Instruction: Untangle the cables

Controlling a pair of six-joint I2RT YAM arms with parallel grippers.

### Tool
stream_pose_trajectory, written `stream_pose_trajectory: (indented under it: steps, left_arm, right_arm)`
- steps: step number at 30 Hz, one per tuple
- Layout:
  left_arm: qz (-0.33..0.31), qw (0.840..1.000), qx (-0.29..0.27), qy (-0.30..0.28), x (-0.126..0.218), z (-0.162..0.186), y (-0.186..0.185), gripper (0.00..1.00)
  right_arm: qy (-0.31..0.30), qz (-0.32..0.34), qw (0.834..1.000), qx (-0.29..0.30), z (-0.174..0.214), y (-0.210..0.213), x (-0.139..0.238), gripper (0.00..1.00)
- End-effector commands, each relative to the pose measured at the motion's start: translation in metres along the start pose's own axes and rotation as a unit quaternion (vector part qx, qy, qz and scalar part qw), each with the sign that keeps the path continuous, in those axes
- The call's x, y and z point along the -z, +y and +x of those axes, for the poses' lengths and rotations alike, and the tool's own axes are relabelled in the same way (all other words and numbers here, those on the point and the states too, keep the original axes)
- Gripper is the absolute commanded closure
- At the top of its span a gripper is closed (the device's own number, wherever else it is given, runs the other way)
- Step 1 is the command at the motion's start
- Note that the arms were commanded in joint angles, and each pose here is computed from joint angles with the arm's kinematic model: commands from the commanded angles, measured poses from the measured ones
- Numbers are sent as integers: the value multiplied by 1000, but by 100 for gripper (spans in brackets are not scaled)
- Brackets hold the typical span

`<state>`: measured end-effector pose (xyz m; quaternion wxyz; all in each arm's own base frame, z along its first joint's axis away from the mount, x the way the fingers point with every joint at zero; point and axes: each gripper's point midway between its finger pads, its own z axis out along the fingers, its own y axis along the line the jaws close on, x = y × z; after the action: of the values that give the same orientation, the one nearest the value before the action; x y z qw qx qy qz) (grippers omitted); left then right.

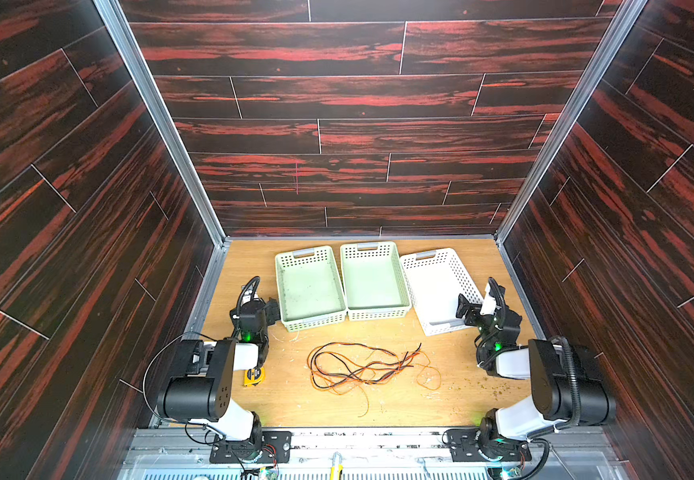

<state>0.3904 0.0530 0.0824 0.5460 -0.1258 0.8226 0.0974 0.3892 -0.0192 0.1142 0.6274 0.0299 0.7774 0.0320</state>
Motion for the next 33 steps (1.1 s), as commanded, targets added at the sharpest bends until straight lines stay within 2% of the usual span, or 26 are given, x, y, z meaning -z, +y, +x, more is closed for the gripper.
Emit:
stream_pose_trajectory:
  steps: [1,11,14,18,20,24,28,30,33]
  left_arm:
    - [1,1000,9,-14,1,-12,0,1]
    - [1,1000,10,-18,3,-14,0,1]
    - [-8,999,15,-41,8,-28,4,1]
    - [-65,997,31,-23,26,-53,26,1]
    - [-55,998,30,-14,37,-68,24,1]
    - [19,999,43,-10,63,-96,4,7]
    - [118,992,48,1,91,-111,-28,15]
    - [182,983,36,6,107,-114,-53,18]
    - [282,959,-25,13,136,-109,-102,20]
  right_arm:
    - [-1,1,1000,2,0,0,-3,1]
    - [-4,2,1000,3,-1,0,-2,2]
    - [-11,21,1000,-6,-9,-5,0,3]
    - [7,31,999,-10,-33,-6,3,3]
    - [25,28,999,-23,-44,-3,6,4]
    - [75,-15,995,-69,-59,17,14,9]
    - [114,-65,985,-110,-73,41,28,14]
    - [144,-83,978,-126,-75,53,36,17]
    - [200,-105,965,-131,-69,72,49,24]
